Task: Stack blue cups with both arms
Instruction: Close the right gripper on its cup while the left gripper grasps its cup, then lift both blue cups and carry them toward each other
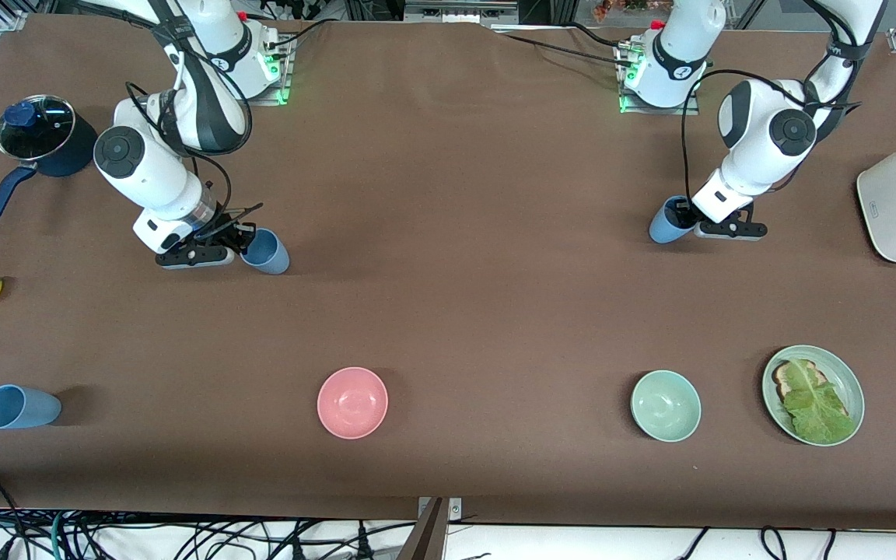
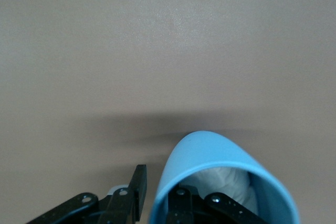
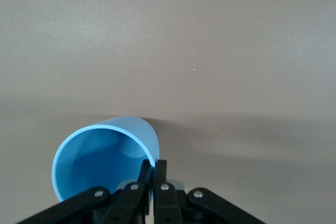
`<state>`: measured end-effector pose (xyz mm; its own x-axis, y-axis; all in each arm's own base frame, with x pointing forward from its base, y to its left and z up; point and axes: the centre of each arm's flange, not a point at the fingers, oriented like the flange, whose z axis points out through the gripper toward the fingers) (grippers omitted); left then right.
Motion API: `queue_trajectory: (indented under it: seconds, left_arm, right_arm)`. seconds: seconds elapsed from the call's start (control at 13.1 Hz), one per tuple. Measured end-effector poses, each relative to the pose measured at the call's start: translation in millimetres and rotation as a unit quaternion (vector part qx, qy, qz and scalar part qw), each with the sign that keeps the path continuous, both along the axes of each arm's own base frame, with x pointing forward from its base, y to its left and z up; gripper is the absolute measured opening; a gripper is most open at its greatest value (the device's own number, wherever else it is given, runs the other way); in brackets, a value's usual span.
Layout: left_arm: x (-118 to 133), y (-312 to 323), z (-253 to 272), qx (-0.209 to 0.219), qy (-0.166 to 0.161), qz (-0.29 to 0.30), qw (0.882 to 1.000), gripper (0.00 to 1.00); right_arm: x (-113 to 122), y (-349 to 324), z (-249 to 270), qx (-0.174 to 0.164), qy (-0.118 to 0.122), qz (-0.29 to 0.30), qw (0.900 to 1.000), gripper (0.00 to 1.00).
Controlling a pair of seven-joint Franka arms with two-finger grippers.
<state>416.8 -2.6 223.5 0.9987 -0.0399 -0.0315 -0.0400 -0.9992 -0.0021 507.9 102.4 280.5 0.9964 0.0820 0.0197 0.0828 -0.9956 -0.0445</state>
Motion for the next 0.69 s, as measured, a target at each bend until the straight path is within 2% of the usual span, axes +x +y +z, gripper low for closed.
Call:
queue_trajectory:
  seconds: [0.08,0.15,0.69]
  left_arm:
    - [0.0,0.0,0.0,0.000,0.000,0.000,1.000,0.18]
    - [0.3,-0.2,0.6,0.000,-0.001,0.000,1.000,0.06]
    - [0.9,-0.6,2.4,0.000,-0.003,0.002,1.000,0.05]
  right_arm:
    - [0.0,0.0,0.0,0.000,0.000,0.000,1.000,0.04]
    - [0.0,0.0,0.0,0.000,0.000,0.000,1.000,0.04]
    - [0.1,0.1,0.6,0.000,-0.001,0.000,1.000,0.04]
